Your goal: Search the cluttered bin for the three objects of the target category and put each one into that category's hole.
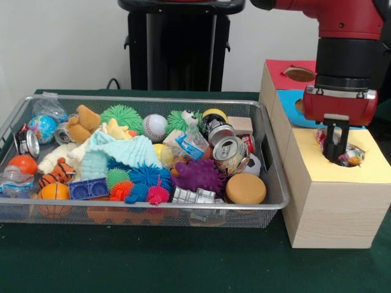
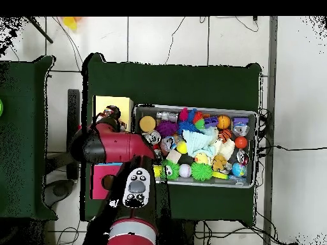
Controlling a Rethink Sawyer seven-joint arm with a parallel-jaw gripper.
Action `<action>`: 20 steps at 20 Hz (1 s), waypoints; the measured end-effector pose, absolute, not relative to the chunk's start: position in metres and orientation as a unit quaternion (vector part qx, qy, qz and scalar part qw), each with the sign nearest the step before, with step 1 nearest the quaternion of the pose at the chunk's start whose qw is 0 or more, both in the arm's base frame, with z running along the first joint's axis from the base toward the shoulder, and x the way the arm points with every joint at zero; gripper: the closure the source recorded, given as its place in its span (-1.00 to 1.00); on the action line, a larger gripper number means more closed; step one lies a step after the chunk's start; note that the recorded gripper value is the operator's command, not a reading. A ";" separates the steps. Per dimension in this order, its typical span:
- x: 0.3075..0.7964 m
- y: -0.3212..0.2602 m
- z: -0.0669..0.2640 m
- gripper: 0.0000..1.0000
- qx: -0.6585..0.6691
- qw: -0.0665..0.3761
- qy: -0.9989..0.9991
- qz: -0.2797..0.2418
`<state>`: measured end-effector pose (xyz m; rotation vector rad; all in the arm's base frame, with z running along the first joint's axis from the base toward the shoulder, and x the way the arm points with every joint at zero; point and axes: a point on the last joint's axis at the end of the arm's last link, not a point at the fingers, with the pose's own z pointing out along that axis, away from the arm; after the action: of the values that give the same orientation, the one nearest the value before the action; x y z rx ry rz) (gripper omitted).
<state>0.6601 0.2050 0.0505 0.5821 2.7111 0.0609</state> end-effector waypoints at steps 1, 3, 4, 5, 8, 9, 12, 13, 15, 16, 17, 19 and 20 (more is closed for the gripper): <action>0.660 0.204 0.050 1.00 0.207 0.184 0.961 0.022; 0.660 0.204 0.049 1.00 0.208 0.185 0.960 0.023; 0.660 0.204 0.049 1.00 0.208 0.185 0.960 0.024; 0.660 0.204 0.049 1.00 0.208 0.186 0.960 0.024; 0.660 0.205 0.049 1.00 0.208 0.185 0.960 0.024; 0.660 0.205 0.049 1.00 0.208 0.185 0.960 0.024; 0.659 0.205 0.049 1.00 0.207 0.186 0.960 0.024; 0.659 0.206 0.049 1.00 0.206 0.186 0.960 0.023; 0.657 0.208 0.050 1.00 0.204 0.188 0.961 0.020; 0.657 0.209 0.051 1.00 0.204 0.188 0.961 0.020; 0.657 0.210 0.052 1.00 0.204 0.188 0.960 0.020; 0.658 0.211 0.052 1.00 0.206 0.188 0.960 0.021; 0.658 0.211 0.052 1.00 0.208 0.188 0.960 0.021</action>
<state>0.6578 0.2108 0.0520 0.5849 2.7002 0.0592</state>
